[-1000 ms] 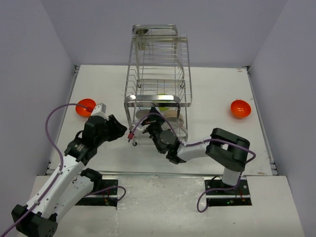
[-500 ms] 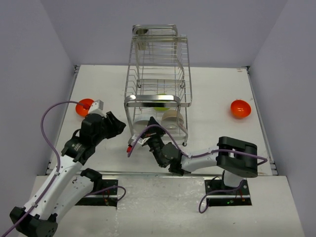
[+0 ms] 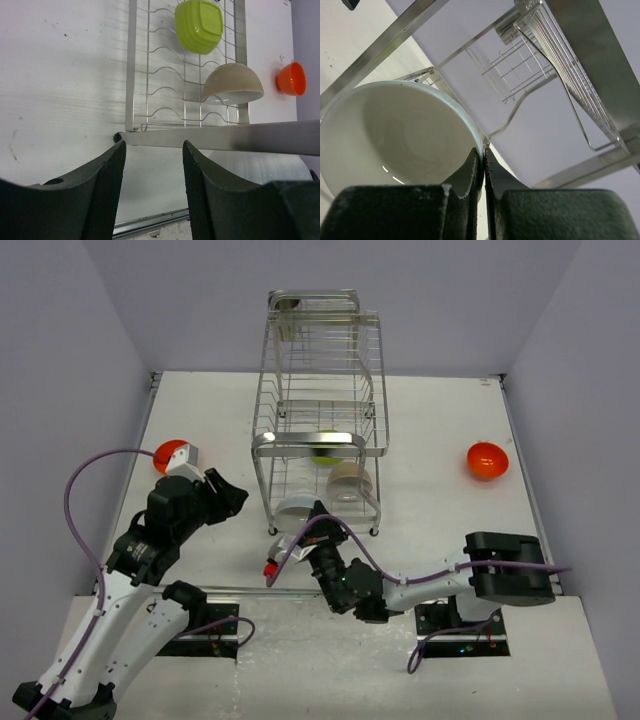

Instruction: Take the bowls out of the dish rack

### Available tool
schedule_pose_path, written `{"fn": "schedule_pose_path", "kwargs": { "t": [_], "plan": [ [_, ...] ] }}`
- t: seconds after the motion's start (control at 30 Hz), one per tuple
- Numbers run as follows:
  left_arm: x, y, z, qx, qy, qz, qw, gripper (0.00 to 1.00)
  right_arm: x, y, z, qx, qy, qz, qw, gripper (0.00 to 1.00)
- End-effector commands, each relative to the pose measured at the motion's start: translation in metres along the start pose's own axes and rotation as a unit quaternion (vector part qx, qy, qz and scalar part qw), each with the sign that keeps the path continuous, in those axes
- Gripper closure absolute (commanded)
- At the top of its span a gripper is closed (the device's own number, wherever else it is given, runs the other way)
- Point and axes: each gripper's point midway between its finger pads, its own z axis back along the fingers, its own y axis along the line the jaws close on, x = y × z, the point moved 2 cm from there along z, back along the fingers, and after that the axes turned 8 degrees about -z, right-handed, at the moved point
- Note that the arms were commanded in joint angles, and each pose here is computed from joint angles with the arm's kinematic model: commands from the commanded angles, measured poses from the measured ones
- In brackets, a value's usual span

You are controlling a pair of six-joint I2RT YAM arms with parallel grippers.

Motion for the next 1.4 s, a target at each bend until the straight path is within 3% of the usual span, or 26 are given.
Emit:
{"fn": "schedule_pose_path", "kwargs": {
  "t": [0.0, 0.43, 0.63, 0.7, 1.13, 1.37],
  "plan": [
    [0.008, -0.009, 0.010, -0.018, -0.003, -0.014, 1.000, 0.50, 0.023, -0.052, 0.023, -0.086, 0.001, -0.234, 0.969, 1.00],
    [0.004, -0.019, 0.014, -0.048, 0.021, -0.025, 0.998, 0.53, 0.004, -0.067, 0.071, -0.081, 0.122, -0.347, 0.926, 1.00],
    [0.005, -0.038, 0.016, -0.102, 0.034, -0.034, 0.994, 0.54, 0.001, -0.099, 0.083, -0.071, 0.111, -0.421, 0.898, 1.00],
    [0.004, -0.042, 0.017, -0.112, 0.041, -0.035, 0.992, 0.54, -0.001, -0.104, 0.083, -0.070, 0.112, -0.412, 0.902, 1.00],
    [0.000, -0.059, 0.012, -0.169, 0.046, -0.031, 0.984, 0.55, -0.044, -0.154, 0.094, -0.085, 0.110, -0.466, 0.874, 1.00],
    [-0.005, -0.065, 0.006, -0.183, 0.058, -0.028, 0.981, 0.55, -0.084, -0.187, 0.093, -0.159, 0.124, -0.482, 0.853, 1.00]
  ]
}}
